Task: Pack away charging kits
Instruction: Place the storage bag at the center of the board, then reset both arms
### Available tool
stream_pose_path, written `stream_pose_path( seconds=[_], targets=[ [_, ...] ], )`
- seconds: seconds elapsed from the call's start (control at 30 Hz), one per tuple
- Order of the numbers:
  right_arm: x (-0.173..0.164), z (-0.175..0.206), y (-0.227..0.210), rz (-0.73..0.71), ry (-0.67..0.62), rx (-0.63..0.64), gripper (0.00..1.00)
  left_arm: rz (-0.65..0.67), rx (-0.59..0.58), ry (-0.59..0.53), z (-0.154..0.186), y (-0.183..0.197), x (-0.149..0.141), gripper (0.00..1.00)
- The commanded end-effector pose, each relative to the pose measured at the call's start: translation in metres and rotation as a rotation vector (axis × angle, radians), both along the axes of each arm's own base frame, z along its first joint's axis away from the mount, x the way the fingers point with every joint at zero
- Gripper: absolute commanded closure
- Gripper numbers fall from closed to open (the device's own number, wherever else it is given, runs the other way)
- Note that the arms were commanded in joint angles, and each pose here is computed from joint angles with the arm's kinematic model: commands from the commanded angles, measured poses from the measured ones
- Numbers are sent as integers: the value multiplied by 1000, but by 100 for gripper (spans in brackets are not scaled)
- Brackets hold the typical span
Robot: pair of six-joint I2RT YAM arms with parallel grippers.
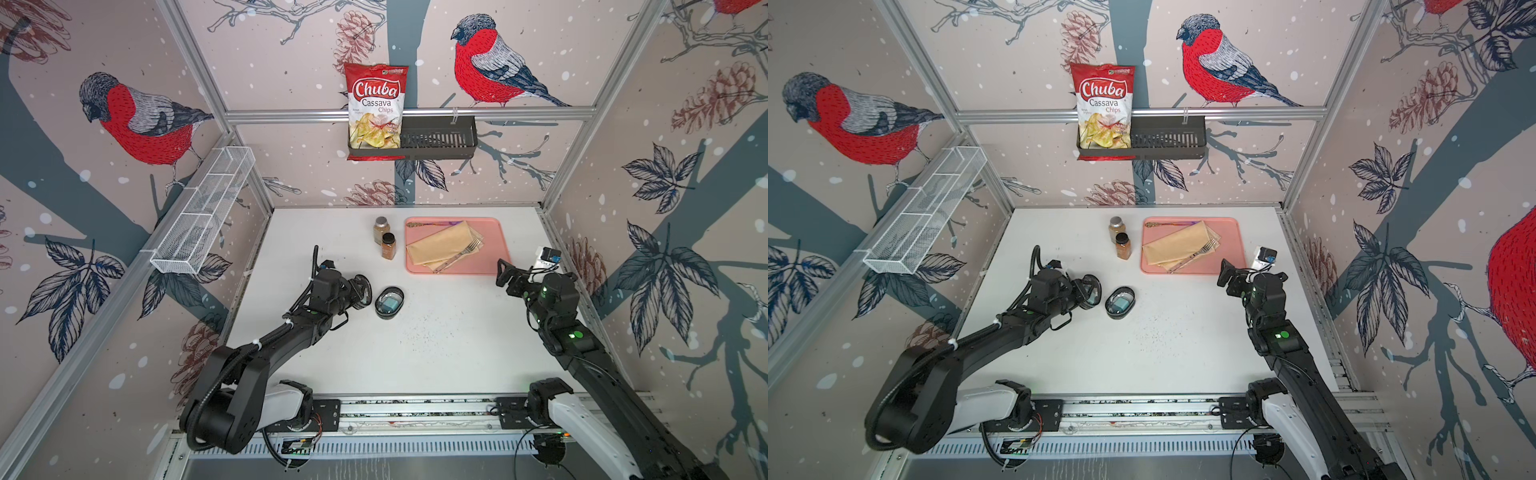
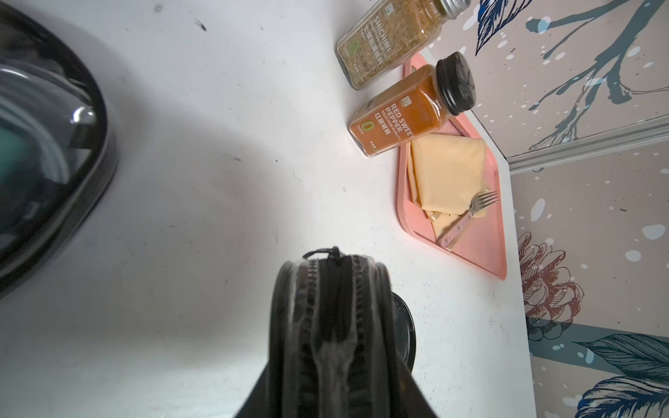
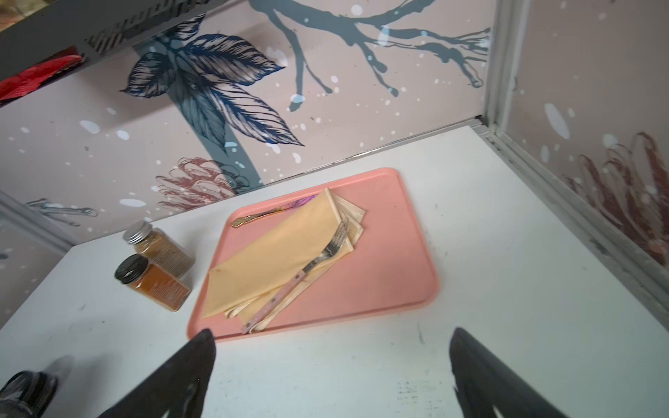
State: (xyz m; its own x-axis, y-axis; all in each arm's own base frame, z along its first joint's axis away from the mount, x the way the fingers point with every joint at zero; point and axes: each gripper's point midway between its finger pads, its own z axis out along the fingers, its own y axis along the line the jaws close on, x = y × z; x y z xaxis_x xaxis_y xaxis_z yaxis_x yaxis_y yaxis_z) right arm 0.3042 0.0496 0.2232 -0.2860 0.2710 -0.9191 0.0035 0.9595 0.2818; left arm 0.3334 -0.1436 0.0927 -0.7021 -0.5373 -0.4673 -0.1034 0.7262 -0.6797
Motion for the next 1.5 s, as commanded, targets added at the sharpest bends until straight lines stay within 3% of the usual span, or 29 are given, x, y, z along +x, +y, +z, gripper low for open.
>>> stream_pose_path(
  seconds=[0.0,0.27,0.47,0.67,0.77,0.97,1.03,1.17,1.27,1.37,1.43,1.47],
  targets=[
    [-6,-4,-31,-182,-41,29,0,-10,-49,-45,7,-7,22,100],
    [-30,-18,-46,-202,-219,-83,0,-64,-89,73,-36,-19,32,100],
    [-34,-40,-59,-266,-236,-168,0,-52,-76,100,-43,-15,29,100],
    [-21,-71,-57,-238,-121,-222,0,17,-10,129,-46,5,18,46],
    [-18,-77,-57,-233,-131,-227,0,70,29,146,-44,18,9,27],
    [-16,-64,-66,-255,-251,-206,0,251,162,99,0,63,-5,9],
    [-14,-61,-69,-239,-288,-175,0,377,247,42,32,93,-14,4],
    [10,-64,-69,-194,-250,-152,0,572,393,-128,76,144,-30,4],
    [32,-65,-56,-117,-231,-182,0,755,499,-198,82,180,-43,4],
    [52,-74,-52,-92,-170,-236,0,942,573,-241,60,210,-61,4],
    [55,-75,-47,-80,-167,-273,0,1001,667,-311,69,223,-69,5],
    [51,-78,-44,-73,-187,-299,0,967,704,-334,77,221,-67,6]
  ],
)
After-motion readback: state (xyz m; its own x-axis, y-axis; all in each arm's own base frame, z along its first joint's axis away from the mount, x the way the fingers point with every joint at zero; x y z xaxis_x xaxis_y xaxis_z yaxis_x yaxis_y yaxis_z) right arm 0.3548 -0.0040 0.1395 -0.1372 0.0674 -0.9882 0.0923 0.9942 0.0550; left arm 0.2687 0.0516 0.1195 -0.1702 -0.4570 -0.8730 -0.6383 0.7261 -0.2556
